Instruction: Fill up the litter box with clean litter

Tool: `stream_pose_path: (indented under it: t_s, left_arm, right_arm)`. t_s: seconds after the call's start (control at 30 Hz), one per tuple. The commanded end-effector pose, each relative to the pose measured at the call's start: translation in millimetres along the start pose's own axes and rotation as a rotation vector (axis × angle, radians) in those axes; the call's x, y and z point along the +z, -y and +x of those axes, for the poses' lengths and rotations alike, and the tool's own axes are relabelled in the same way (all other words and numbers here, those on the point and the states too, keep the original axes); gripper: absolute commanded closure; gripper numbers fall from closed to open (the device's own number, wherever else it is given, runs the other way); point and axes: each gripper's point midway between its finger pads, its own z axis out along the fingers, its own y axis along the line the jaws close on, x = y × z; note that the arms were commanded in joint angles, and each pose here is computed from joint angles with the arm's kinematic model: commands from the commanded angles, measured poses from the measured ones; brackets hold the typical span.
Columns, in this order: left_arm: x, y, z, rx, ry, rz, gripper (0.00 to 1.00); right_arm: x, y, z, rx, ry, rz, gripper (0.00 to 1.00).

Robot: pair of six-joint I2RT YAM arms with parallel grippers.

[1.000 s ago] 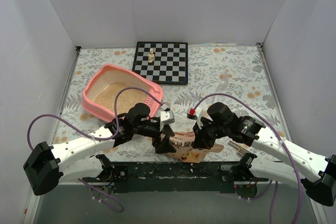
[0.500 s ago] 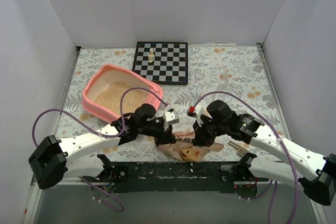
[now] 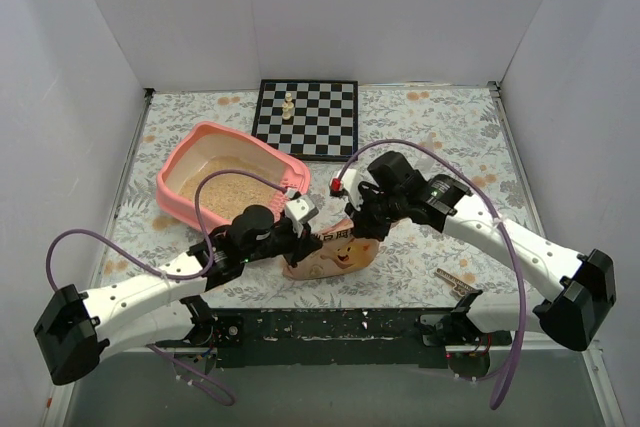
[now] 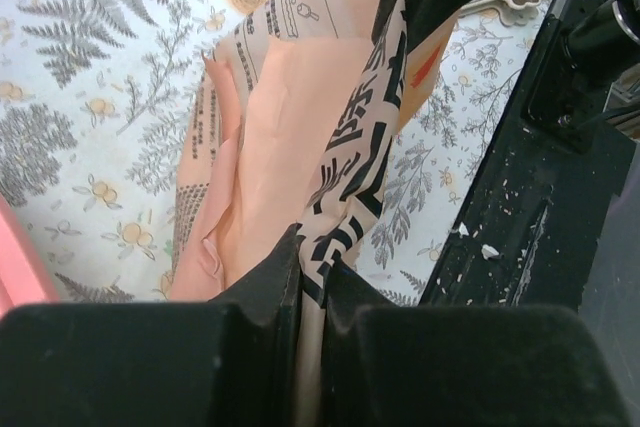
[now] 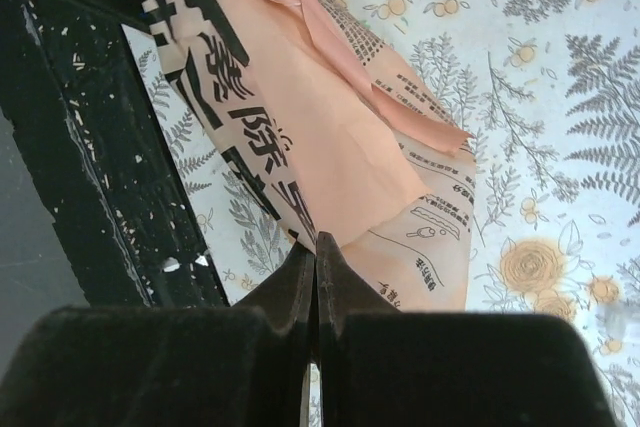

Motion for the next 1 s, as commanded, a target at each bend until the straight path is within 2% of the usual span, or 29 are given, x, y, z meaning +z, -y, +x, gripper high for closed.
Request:
stream_pose_path:
  t_s: [0.0, 0.13, 0.3, 0.33, 0.37, 0.53, 0.73, 0.97]
  left_arm:
    - [-12, 2, -48, -0.067, 0.246, -0.016, 1.0]
    - [-11, 0, -31, -0.115, 0.203, -0.03, 1.0]
    - [-16, -5, -30, -0.153, 0.218, -0.067, 1.0]
    - [-18, -6, -32, -0.154, 0.231, -0.073, 1.0]
    - [-19, -9, -33, -0.161, 0.24, -0.088, 1.0]
    - [-25, -14, -34, -0.198, 0.27, -0.121, 1.0]
    - [-23, -13, -26, -0.231, 0.264, -0.117, 1.0]
    - [-25, -13, -23, -0.241, 0.267, -0.115, 1.0]
  right_arm:
    - [5, -5, 1, -0.093, 0.037, -0.043, 0.93]
    - [-19, 8, -22, -0.111, 0.118, 0.075, 0.65]
    - [-70, 10, -48, -0.218, 0.243, 0.192, 0.38]
    - [-74, 7, -44, -0.267, 0.248, 0.185, 0.17]
    - [-76, 4, -39, -0.305, 0.253, 0.183, 0.11]
    - [-77, 8, -24, -0.42, 0.272, 0.234, 0.09]
    - [-54, 19, -22, -0.559, 0.286, 0.254, 0.12]
    - [-35, 25, -27, -0.627, 0.285, 0.235, 0.14]
